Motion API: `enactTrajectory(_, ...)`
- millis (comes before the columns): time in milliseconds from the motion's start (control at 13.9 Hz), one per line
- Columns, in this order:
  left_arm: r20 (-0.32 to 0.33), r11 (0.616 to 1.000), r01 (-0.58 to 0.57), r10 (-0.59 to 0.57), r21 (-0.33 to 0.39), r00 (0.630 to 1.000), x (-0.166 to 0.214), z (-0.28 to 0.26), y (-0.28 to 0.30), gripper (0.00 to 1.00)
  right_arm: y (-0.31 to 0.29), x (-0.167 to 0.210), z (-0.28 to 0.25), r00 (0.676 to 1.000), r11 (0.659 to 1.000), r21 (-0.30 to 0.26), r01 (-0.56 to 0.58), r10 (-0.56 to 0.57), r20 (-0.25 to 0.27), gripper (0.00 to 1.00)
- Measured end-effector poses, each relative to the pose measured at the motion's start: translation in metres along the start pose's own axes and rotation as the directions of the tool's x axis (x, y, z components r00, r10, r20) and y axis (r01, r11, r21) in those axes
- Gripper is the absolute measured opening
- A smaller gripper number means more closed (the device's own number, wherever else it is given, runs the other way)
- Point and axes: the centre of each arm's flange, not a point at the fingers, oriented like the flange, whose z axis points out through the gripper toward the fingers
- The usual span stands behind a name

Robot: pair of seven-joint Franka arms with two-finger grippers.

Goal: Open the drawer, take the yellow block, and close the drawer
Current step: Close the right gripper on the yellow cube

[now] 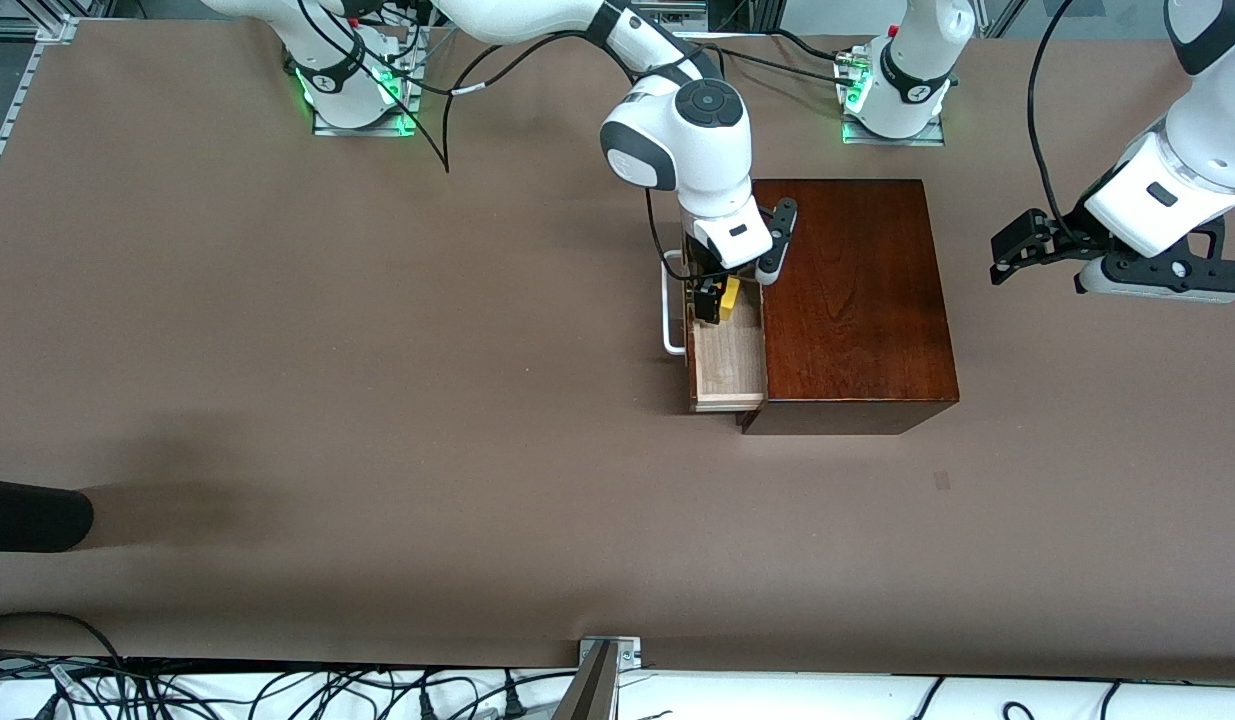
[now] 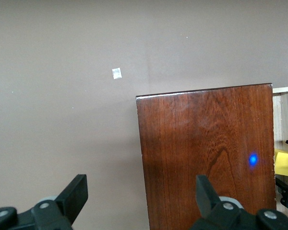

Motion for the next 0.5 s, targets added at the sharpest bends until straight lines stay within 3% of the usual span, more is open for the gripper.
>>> enactTrajectory(144, 0.000, 1.000, 0.000, 0.000, 0.000, 1.000, 0.0000, 0.0000, 0.0000, 1.00, -0.0017, -0.0018, 0.0073, 1.000, 1.000, -0.001, 0.005, -0.005, 0.010, 1.00)
enactTrajectory(431, 0.000, 1.000, 0.000, 0.000, 0.000, 1.000, 0.0000, 0.0000, 0.0000, 1.00, 0.0018, -0.0012, 0.0072, 1.000, 1.000, -0.008, 0.024, -0.024, 0.008, 0.55)
enactTrajectory(502, 0.000, 1.000, 0.000, 0.000, 0.000, 1.000, 0.0000, 0.0000, 0.0000, 1.00, 0.0035, -0.0002, 0.0046, 0.999, 0.999, -0.011, 0.042, -0.042, 0.005, 0.56)
